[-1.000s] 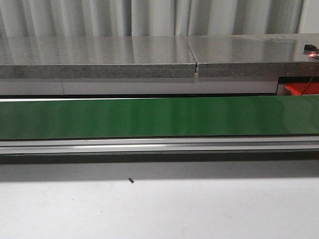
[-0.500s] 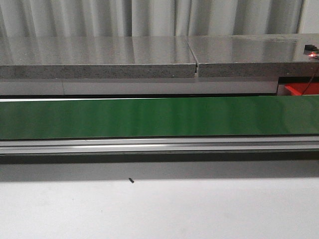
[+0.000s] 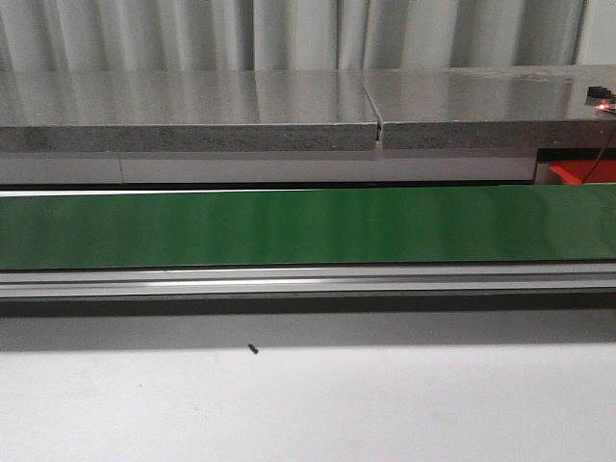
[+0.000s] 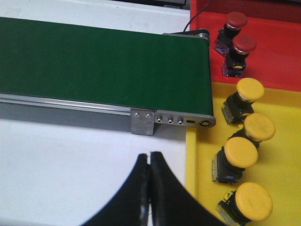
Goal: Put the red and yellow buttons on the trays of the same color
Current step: 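Lower the red button onto the green belt start and open the left gripper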
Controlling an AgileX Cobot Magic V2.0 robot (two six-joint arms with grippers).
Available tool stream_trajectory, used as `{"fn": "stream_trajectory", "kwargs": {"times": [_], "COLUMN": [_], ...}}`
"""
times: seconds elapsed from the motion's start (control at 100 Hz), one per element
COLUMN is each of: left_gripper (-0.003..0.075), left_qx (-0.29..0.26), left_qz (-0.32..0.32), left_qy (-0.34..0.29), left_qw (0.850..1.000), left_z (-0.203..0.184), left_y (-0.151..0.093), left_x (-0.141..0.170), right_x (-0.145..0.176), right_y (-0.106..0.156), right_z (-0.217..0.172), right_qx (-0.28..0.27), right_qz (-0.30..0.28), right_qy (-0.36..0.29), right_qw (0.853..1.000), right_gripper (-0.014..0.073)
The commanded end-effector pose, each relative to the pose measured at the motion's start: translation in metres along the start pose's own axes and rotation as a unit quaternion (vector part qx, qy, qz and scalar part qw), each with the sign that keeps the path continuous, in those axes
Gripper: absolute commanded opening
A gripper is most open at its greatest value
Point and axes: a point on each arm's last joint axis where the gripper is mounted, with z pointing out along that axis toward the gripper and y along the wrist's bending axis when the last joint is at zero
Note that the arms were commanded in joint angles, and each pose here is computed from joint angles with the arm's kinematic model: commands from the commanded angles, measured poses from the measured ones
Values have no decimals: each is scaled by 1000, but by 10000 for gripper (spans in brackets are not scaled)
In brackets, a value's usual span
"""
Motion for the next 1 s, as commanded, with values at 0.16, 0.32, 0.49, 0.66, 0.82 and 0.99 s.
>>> {"fn": "stream_trajectory", "kwargs": {"times": [0.16,0.32,0.49,0.66,0.82,0.99], "left_gripper": [565,565,565,565,565,565], "left_qx": [-47,-64,-70,-63,-66,-71], "left_qz": [-42,-70,-78,-84,-86,-86], "left_qy": [-58,-54,-69,-79,-93,-115], "left_qw": [996,994,992,991,990,987], "left_z": [-14,3,24,44,65,84], "left_y": [48,74,84,86,92,97], "left_x": [-16,-17,-22,-32,-40,-42], "right_x": [-12,-12,-12,-12,-12,-12], "right_y": [0,0,0,0,0,0], "right_z": [-4,-4,-4,-4,-4,-4], "right_qx": [2,2,2,2,2,2], "right_qz": [-5,-5,-5,-5,-5,-5], "right_qy": [-40,-40,-40,-40,-40,-40], "right_qw": [999,999,999,999,999,999], "right_gripper": [-91,-91,-91,-91,-91,-91]}}
